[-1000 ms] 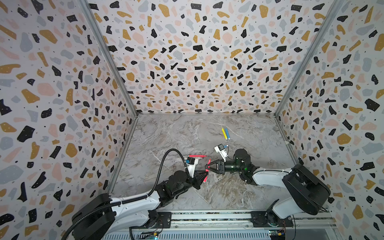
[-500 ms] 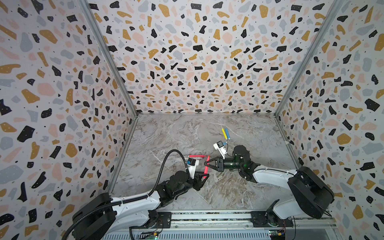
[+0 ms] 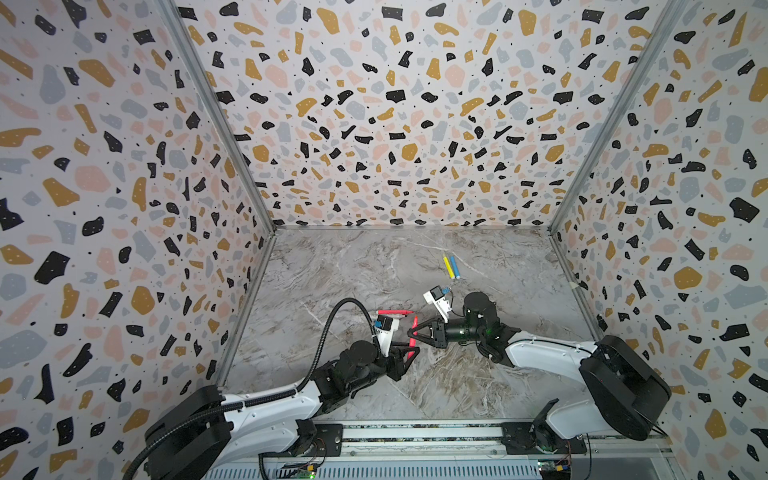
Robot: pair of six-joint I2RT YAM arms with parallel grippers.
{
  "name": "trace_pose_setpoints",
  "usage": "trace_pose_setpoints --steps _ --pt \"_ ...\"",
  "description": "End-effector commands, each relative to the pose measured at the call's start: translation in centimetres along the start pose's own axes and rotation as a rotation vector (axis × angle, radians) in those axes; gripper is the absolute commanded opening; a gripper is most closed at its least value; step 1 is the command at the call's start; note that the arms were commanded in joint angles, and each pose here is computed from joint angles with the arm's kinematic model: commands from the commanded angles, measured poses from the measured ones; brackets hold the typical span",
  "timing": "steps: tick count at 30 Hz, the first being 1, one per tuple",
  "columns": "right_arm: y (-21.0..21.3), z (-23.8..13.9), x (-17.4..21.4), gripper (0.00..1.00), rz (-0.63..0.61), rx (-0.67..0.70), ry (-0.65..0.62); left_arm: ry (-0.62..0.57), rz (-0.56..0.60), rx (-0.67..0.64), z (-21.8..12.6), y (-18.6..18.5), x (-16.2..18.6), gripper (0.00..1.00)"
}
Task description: Insert the pens into the pen caps
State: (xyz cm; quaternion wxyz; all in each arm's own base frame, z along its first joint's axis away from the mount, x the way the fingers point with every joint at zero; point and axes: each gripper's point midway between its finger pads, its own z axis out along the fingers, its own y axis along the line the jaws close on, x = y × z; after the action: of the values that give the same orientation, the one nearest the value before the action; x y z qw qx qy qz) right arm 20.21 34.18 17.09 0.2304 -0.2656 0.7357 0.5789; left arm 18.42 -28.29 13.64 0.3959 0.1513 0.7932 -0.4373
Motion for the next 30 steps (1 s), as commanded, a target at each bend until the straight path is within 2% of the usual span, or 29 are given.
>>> trace_pose_setpoints --steps 1,4,13,19,21,23,27,30 --pt "1.8 -0.2 -1.8 0.06 -0.071 -0.023 -0.034 -0.039 0.002 0.038 0.3 -1.3 -1.5 0.31" --pt "2.1 -0.3 -1.9 0.07 -0.075 -0.028 -0.038 -0.040 -0.005 0.034 0.3 -1.2 -1.5 0.27" --pt "2.5 -0.1 -1.6 0.07 -0.078 -0.037 -0.029 -0.044 -0.011 0.041 0.7 -1.5 -1.8 0.27" --pt "2.6 0.0 -1.7 0.07 -0.082 -0.036 -0.030 -0.046 -0.015 0.023 0.8 -1.2 -1.9 0.11" --pt "2.6 -0.1 -1.7 0.14 -0.084 -0.030 -0.031 -0.049 -0.017 0.002 0.8 -0.8 -1.9 0.06" --pt "2.6 -0.2 -1.9 0.25 -0.090 -0.016 -0.034 -0.052 -0.018 -0.016 0.7 -0.5 -1.9 0.03" --pt "1.9 -1.1 -2.6 0.58 -0.113 0.080 -0.048 -0.061 -0.017 -0.034 0.3 -0.1 -1.9 0.00" --pt "-0.2 -3.1 -3.9 0.62 -0.094 0.243 -0.093 -0.068 -0.016 -0.046 0.0 0.3 -1.7 0.00"
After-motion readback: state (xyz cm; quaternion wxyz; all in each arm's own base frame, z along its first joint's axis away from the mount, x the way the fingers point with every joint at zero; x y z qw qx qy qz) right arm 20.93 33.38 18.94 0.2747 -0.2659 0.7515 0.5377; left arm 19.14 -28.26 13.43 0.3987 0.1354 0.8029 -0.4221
